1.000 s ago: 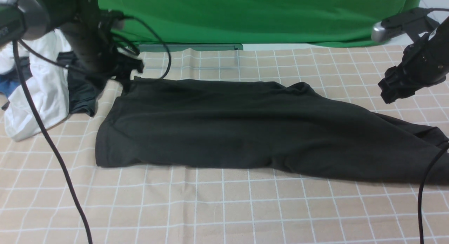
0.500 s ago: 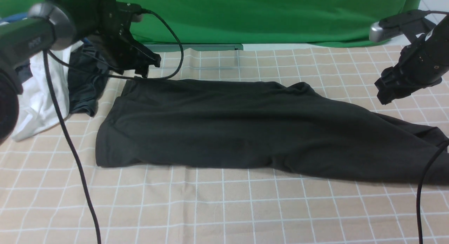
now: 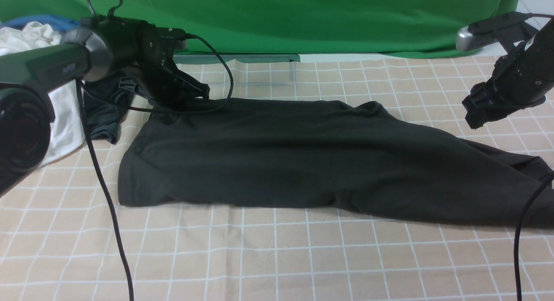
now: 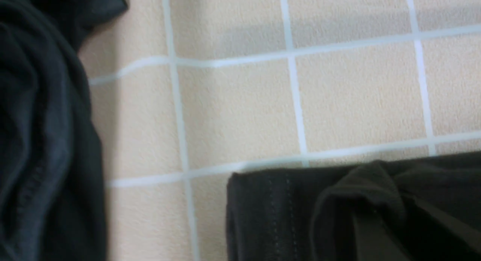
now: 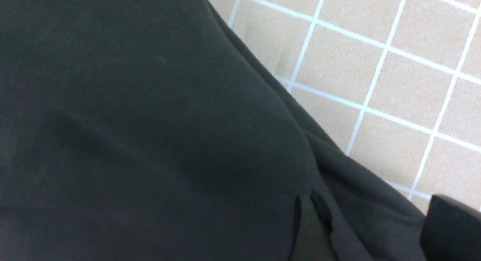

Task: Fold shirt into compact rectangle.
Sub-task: 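Pull the folded dark garment lengthwise by its ends to straighten it flat on the table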

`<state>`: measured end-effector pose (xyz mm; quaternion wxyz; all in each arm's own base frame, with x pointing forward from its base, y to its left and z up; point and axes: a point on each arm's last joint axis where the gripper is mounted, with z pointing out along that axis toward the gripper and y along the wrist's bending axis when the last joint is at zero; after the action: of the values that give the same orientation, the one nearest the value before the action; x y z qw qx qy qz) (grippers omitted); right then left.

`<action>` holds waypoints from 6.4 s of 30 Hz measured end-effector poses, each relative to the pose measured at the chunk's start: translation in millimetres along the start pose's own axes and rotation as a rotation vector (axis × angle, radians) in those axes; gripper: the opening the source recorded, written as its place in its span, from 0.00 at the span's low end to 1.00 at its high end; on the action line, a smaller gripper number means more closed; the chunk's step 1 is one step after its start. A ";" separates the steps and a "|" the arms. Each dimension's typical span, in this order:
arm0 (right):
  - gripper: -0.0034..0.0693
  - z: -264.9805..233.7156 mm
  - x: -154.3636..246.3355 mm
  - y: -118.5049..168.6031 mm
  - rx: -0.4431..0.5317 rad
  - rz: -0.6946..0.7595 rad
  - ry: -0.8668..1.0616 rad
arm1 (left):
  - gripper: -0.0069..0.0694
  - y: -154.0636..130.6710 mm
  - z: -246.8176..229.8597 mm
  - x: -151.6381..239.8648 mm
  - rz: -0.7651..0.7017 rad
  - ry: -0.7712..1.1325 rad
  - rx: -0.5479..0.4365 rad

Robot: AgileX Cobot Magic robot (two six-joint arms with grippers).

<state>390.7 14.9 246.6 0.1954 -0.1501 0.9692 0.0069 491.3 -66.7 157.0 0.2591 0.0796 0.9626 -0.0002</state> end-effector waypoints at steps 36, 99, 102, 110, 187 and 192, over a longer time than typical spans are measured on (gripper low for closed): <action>0.74 60.7 -12.3 3.4 -0.069 0.005 0.065 | 0.11 -1.9 -99.5 -2.8 -0.018 0.072 0.082; 0.62 105.9 -90.9 91.5 -0.298 -0.100 -0.227 | 0.11 -30.2 -101.4 54.5 -0.008 0.173 0.149; 0.57 113.5 -91.2 92.7 -0.273 -0.115 -0.237 | 0.11 -30.2 -101.5 54.9 -0.007 0.177 0.148; 0.50 122.4 -94.8 91.5 -0.195 -0.141 -0.281 | 0.11 -30.2 -101.5 54.9 -0.007 0.177 0.148; 0.98 36.1 52.9 -77.4 0.015 0.432 0.202 | 0.11 20.1 -190.7 120.1 -0.184 0.063 0.161; 0.95 72.1 59.5 -80.8 0.012 0.450 0.246 | 0.11 16.2 -229.2 125.2 -0.159 -0.019 0.175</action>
<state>389.3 -74.2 160.9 0.0703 0.0709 0.9947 0.0261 272.7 -21.9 293.7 0.2593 0.0255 0.9597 -0.1056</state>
